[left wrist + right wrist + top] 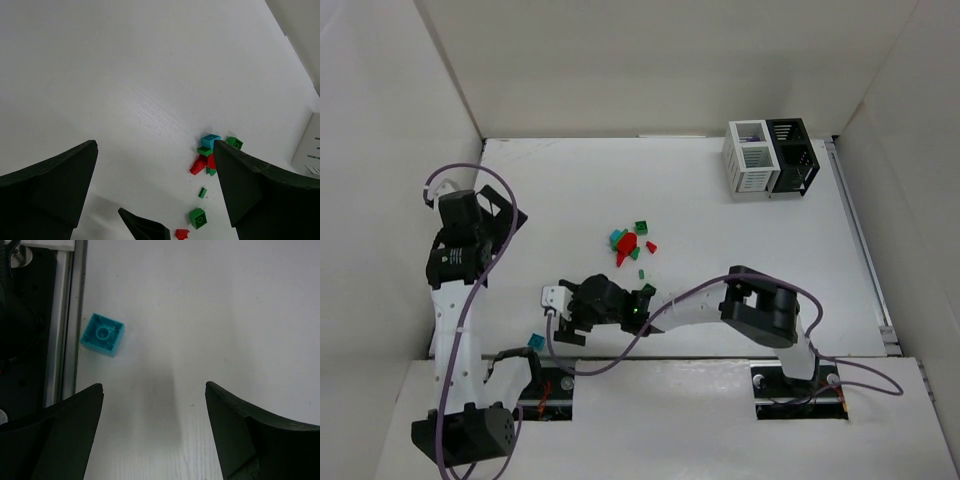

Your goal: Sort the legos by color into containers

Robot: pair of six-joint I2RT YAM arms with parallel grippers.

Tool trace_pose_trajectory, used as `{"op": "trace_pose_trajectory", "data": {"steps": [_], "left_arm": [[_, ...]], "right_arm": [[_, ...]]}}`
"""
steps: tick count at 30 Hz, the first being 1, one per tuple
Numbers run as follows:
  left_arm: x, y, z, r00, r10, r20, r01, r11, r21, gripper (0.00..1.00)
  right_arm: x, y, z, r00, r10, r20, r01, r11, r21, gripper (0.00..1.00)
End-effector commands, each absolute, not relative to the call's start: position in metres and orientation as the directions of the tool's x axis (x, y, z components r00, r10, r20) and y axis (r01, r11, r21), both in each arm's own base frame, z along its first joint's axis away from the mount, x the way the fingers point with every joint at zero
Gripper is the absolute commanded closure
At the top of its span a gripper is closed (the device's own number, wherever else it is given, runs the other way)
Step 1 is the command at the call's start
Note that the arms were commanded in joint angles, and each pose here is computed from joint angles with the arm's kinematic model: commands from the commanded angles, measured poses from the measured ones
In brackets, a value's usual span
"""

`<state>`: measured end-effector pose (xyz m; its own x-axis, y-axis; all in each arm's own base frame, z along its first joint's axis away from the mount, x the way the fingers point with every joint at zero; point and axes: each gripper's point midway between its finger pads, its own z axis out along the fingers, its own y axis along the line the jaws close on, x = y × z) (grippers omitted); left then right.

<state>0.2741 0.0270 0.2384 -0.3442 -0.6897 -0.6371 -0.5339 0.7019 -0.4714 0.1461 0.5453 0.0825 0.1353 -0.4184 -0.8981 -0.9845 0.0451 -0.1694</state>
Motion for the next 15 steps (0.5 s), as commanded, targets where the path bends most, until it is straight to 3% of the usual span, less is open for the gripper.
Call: {"op": "trace_pose_trajectory", "data": {"steps": [1,6,15], "left_arm": [[0.267,0.029,0.227,-0.362,-0.676,-0.642,-0.541,0.713,-0.446,0.00],[0.266,0.028,0.225,-0.353,-0.675,-0.648,-0.535,0.714,-0.452,0.00],[0.261,0.029,0.224,-0.343,-0.673,-0.655,-0.536,0.713,-0.452,0.00]], "right_arm": [[0.137,0.572,0.110,0.190,-0.293,-0.937,-0.974,0.064,-0.217,0.12],[0.113,0.587,0.094,0.221,-0.291,-0.931,-0.972,0.010,-0.234,0.09],[0.115,0.604,0.078,0.241,-0.283,-0.928,-0.962,0.055,-0.266,0.08]]}}
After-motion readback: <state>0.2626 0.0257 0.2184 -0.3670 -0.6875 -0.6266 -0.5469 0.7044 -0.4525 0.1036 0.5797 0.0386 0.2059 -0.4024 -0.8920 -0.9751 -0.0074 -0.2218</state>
